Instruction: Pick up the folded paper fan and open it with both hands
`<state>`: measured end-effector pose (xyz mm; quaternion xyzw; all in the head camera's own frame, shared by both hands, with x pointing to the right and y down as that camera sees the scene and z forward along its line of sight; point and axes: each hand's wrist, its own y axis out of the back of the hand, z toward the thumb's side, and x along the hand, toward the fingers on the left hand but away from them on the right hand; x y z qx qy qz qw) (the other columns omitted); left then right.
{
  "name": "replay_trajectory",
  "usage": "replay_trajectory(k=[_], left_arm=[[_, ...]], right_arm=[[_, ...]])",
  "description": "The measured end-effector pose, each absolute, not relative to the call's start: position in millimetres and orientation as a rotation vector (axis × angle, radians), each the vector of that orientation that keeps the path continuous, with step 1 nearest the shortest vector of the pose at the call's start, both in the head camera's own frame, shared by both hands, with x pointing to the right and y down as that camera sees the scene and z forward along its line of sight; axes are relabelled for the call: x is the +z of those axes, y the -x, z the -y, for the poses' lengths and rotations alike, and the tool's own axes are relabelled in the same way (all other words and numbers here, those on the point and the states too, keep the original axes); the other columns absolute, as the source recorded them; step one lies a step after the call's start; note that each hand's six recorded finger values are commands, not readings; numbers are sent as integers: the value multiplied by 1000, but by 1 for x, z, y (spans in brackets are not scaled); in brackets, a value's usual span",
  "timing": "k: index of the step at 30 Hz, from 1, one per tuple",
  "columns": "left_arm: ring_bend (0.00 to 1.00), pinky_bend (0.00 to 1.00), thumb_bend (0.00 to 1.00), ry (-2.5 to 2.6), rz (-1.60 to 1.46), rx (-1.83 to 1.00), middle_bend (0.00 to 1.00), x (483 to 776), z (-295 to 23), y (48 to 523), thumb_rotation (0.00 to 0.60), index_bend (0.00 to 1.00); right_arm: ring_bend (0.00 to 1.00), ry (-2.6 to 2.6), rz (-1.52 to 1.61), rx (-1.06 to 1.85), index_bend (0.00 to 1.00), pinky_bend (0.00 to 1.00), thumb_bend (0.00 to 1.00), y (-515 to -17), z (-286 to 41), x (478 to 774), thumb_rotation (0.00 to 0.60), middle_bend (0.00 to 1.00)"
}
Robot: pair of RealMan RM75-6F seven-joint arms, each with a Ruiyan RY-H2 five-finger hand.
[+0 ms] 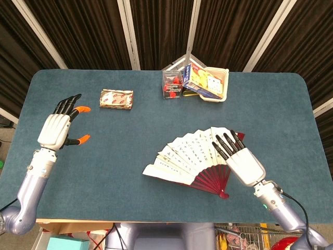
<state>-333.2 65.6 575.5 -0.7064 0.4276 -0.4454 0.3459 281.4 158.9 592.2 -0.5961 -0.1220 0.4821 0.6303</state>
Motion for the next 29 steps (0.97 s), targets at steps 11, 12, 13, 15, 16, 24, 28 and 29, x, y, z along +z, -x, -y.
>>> replay_trajectory(k=[11,12,13,15,16,24,28,29], left_arm=[[0,0,167,1782,-1039,-1231,0,573,-90,364,600,96],[0,0,148,1773,-1039,-1237,0,572,-94,369,600,83],[0,0,134,1766,-1039,-1243,0,571,-97,372,600,74],[0,0,88,1749,-1041,-1260,0,569,-106,382,600,46],[0,0,78,1742,-1042,-1266,0,568,-111,386,600,36],[0,0,57,1731,-1062,-1356,0,558,-169,421,600,0],[0,0,57,1696,-1055,-1383,0,551,-195,437,600,0],[0,0,57,1678,-1051,-1387,0,550,-198,441,600,0]], right_arm=[[0,1350,236,1256,0,0,196,-323,-170,601,600,0],[0,1358,250,1266,0,0,195,-325,-171,601,600,0],[0,1371,274,1280,0,0,195,-328,-172,601,600,0],[0,1399,327,1303,0,0,196,-333,-175,599,600,0],[0,1422,372,1321,0,0,196,-337,-177,598,600,0],[0,1545,767,1431,0,0,195,-372,-203,577,600,0],[0,1542,982,1452,0,0,195,-397,-221,559,600,0],[0,1534,1022,1449,0,0,195,-402,-223,554,600,0]])
